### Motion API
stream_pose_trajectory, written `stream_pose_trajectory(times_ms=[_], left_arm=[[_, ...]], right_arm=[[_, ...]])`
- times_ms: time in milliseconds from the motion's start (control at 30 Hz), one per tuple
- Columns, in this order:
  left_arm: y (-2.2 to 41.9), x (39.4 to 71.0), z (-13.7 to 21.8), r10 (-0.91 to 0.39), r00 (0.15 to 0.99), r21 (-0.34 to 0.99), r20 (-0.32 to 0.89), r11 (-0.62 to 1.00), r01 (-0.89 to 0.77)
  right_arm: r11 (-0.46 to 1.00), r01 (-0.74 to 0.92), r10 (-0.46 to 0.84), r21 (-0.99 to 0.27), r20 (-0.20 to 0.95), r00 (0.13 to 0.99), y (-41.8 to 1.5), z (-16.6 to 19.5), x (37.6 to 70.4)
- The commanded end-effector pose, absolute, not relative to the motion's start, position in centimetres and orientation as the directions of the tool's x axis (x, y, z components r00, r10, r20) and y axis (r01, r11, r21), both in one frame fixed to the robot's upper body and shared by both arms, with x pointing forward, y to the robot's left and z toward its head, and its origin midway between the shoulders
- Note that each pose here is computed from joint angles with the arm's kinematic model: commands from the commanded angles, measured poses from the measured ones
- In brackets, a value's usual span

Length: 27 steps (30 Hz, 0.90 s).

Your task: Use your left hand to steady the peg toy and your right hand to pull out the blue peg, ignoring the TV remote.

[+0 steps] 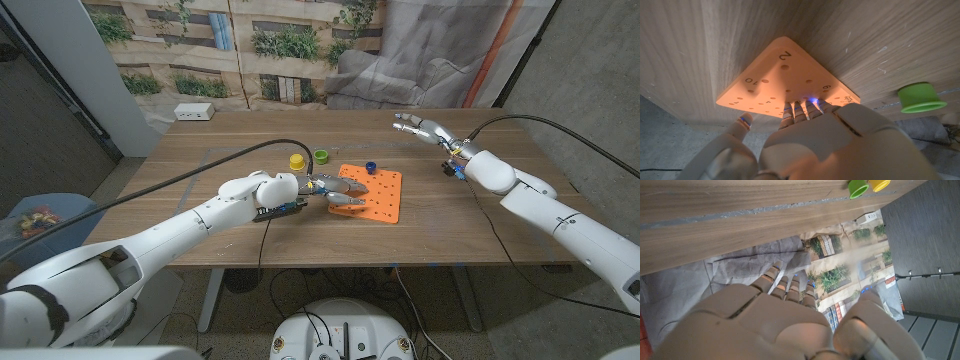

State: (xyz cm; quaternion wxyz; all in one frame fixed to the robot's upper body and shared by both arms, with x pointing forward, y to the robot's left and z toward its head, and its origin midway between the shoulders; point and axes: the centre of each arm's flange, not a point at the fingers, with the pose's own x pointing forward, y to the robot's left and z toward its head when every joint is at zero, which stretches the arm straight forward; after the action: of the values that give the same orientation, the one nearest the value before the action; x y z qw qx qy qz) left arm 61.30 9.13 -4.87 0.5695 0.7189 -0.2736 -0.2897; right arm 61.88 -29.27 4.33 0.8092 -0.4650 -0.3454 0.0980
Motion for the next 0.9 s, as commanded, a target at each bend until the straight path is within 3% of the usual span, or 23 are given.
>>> stream_pose_trajectory(times_ms=[33,900], left_arm=[[9.2,61.2,-4.8,-0.721,0.685,0.974,-0.105,-0.215,-0.077],[8.9,61.3,-4.7,-0.719,0.685,0.966,-0.115,-0.243,-0.093]], right_arm=[[0.411,0.189,0.519,-0.892,0.399,0.756,-27.6,5.6,61.3],[0.088,0.206,0.459,-0.974,0.224,0.860,-23.5,8.4,59.5]])
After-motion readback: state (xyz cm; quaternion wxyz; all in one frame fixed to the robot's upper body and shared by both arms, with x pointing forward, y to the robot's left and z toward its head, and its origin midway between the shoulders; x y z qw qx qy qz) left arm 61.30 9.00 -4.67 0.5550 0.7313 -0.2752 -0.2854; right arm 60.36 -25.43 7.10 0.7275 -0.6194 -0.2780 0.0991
